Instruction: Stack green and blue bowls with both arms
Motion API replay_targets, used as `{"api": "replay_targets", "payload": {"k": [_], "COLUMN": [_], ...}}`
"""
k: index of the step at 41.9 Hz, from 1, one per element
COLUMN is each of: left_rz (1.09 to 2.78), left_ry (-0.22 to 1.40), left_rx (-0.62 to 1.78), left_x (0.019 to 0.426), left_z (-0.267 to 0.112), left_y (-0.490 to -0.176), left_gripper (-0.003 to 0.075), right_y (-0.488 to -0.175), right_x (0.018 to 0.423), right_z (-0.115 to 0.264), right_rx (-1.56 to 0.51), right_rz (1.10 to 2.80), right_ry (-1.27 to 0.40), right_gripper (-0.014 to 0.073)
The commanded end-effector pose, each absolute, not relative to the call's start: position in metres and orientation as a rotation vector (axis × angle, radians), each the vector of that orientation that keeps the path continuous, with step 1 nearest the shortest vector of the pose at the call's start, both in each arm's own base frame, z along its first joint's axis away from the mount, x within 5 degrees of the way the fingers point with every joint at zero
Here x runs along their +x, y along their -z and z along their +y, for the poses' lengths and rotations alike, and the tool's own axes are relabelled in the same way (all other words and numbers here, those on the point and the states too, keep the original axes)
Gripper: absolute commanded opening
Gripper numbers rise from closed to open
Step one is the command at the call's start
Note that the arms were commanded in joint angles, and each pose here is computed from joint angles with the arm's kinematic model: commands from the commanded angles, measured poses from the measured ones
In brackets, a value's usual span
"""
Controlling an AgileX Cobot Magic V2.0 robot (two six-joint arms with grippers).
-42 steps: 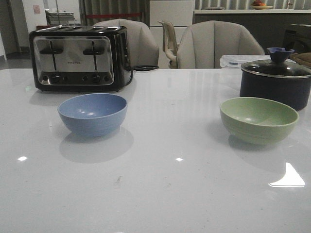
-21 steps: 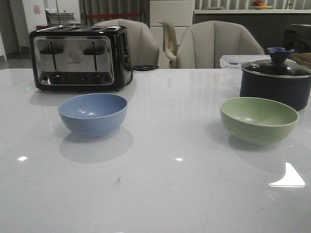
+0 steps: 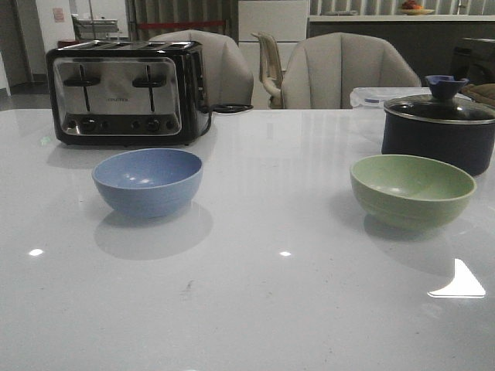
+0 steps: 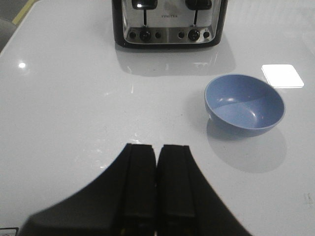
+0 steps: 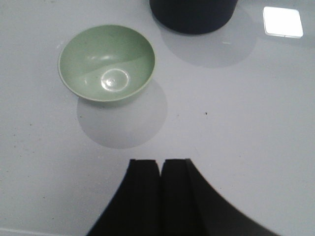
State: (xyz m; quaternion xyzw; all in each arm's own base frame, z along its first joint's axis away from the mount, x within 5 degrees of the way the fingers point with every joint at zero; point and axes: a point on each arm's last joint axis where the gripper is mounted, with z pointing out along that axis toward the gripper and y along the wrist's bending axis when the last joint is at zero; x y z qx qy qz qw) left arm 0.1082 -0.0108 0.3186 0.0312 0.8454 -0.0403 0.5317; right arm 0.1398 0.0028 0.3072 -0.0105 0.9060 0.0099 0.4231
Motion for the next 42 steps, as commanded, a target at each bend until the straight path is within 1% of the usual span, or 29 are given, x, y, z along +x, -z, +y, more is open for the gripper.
{"api": "replay_targets", "payload": {"k": [1,2,4,7,10,12,14,19,25,34,42], "left_rz": [1.931,1.932,1.935,1.935,1.935,1.935,1.935,1.935,1.935,1.935,1.935], "left_ry": [0.109,0.109,0.109,0.109,0.109,0.109,0.109,0.109,0.109,0.109,0.109], "left_rx": [0.055,0.055,0.055,0.055,0.055,0.055,0.055,0.055,0.055,0.055,0.055], "left_x": [0.114,0.114,0.115,0.115,0.115,0.115,0.115,0.115,0.115,0.115,0.115], "left_z": [-0.011,-0.011,-0.011,-0.011,-0.011,-0.011,-0.011,-0.011,-0.011,-0.011,-0.011], "left_y": [-0.332,-0.332,-0.332,-0.332,-0.332,-0.332,-0.332,-0.332,-0.332,-0.332,-0.332], "left_gripper": [0.0106,0.011,0.0139,0.0237,0.0376,0.0475,0.0524,0.0532,0.0533,0.0533,0.0533], "right_y": [-0.319,-0.318,-0.316,-0.315,-0.313,-0.311,-0.309,-0.306,-0.302,-0.288,-0.261], "right_x": [0.15,0.151,0.154,0.159,0.164,0.169,0.175,0.193,0.228,0.284,0.332], "right_z": [0.003,0.003,0.003,0.003,0.003,0.003,0.003,0.006,0.009,0.01,0.008], "right_rx": [-0.03,-0.03,-0.03,-0.029,-0.028,-0.027,-0.022,0.023,0.077,0.088,0.071], "right_rz": [2.197,2.201,2.211,2.209,2.207,2.209,2.214,2.241,2.302,2.381,2.429], "right_ry": [-0.024,-0.024,-0.024,-0.024,-0.023,-0.023,-0.029,-0.093,-0.163,-0.162,-0.122], "right_gripper": [0.0131,0.0154,0.0266,0.0413,0.0517,0.055,0.0552,0.0545,0.0545,0.0545,0.0545]}}
